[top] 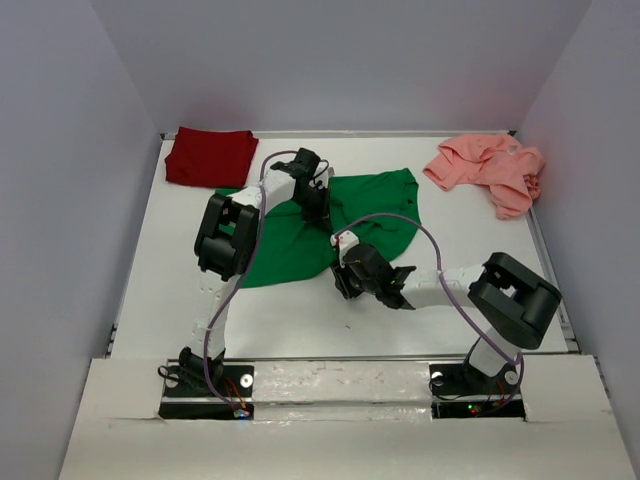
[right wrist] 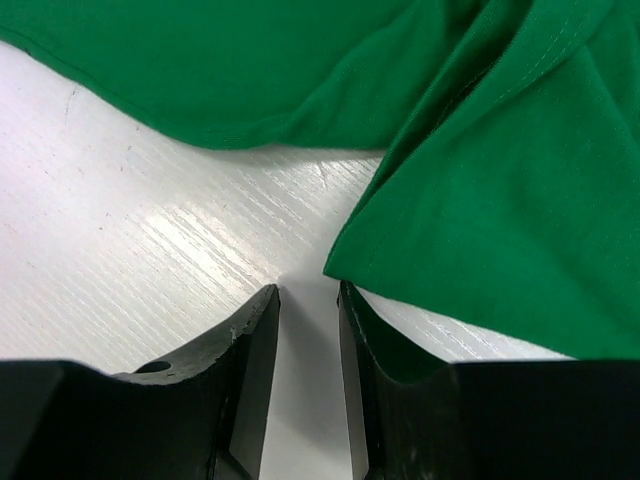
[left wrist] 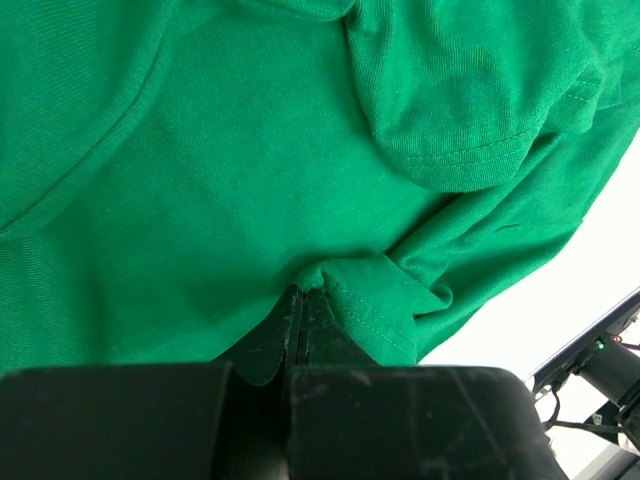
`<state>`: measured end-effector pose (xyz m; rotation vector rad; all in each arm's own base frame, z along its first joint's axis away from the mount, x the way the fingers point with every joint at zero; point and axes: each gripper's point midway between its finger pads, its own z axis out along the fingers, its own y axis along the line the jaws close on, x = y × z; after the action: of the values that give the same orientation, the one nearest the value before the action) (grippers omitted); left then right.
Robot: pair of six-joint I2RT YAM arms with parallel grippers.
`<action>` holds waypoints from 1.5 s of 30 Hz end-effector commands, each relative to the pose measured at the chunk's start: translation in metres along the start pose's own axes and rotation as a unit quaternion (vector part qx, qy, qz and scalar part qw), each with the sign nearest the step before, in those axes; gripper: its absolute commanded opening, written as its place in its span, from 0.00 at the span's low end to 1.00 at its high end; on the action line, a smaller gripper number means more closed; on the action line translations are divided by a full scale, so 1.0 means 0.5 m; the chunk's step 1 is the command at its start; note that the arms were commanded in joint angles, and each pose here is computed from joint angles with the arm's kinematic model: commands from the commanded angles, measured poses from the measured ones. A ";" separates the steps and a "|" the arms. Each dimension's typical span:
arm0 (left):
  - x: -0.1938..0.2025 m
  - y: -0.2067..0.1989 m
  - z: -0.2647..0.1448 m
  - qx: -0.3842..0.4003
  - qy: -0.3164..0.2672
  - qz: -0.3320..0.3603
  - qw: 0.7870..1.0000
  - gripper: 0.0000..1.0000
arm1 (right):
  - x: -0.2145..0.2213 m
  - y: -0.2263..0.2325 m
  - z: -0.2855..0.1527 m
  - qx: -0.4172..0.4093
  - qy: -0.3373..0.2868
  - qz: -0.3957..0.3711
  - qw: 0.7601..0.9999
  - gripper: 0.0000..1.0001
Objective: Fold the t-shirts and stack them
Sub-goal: Fold the tshirt
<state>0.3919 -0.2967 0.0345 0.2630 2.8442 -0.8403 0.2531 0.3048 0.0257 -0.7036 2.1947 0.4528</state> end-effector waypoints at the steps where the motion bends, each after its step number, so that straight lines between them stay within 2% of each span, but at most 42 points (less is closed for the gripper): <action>1: -0.005 -0.017 -0.015 0.015 0.001 0.007 1.000 0.00 | -0.057 0.021 0.016 -0.010 -0.040 0.007 0.999 0.35; 11: 0.007 -0.010 -0.010 0.014 0.008 0.009 1.000 0.00 | -0.051 0.014 0.038 0.004 -0.032 0.009 0.999 0.25; 15: 0.011 -0.007 -0.009 0.012 0.010 0.009 1.000 0.00 | -0.051 -0.017 0.037 0.004 -0.033 0.047 0.998 0.21; 17: 0.012 -0.006 -0.008 0.012 0.011 0.010 1.000 0.00 | -0.052 -0.021 0.035 0.001 -0.034 0.052 0.998 0.11; 18: 0.014 -0.005 -0.006 0.012 0.013 0.008 1.000 0.00 | -0.051 -0.027 0.036 0.003 -0.032 0.053 0.998 0.10; 20: 0.013 -0.005 -0.005 0.012 0.012 0.008 1.000 0.00 | -0.050 -0.027 0.038 0.002 -0.030 0.052 0.998 0.01; 29: 0.011 -0.006 -0.007 0.011 0.013 0.010 1.000 0.00 | -0.065 -0.072 0.025 0.027 -0.039 0.082 0.996 0.00; 36: 0.011 -0.005 -0.004 0.013 0.013 0.008 1.000 0.00 | -0.115 -0.093 -0.008 0.035 -0.070 0.098 0.992 0.00; 38: 0.010 -0.008 -0.006 0.015 0.012 0.009 1.000 0.00 | -0.107 -0.096 -0.004 0.043 -0.049 0.099 0.993 0.13; 39: 0.008 -0.007 -0.006 0.015 0.011 0.008 1.000 0.00 | -0.113 -0.092 -0.002 0.041 -0.042 0.098 0.993 0.25; 41: 0.008 -0.008 -0.007 0.016 0.012 0.008 1.000 0.00 | -0.108 -0.091 0.006 0.042 -0.031 0.101 0.994 0.32; 45: 0.007 -0.009 -0.008 0.015 0.011 0.008 1.000 0.00 | -0.114 -0.090 0.007 0.041 -0.033 0.106 0.993 0.54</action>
<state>0.3898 -0.2969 0.0336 0.2864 2.8437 -0.8513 0.3062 0.2856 0.0526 -0.4303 2.2360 0.4796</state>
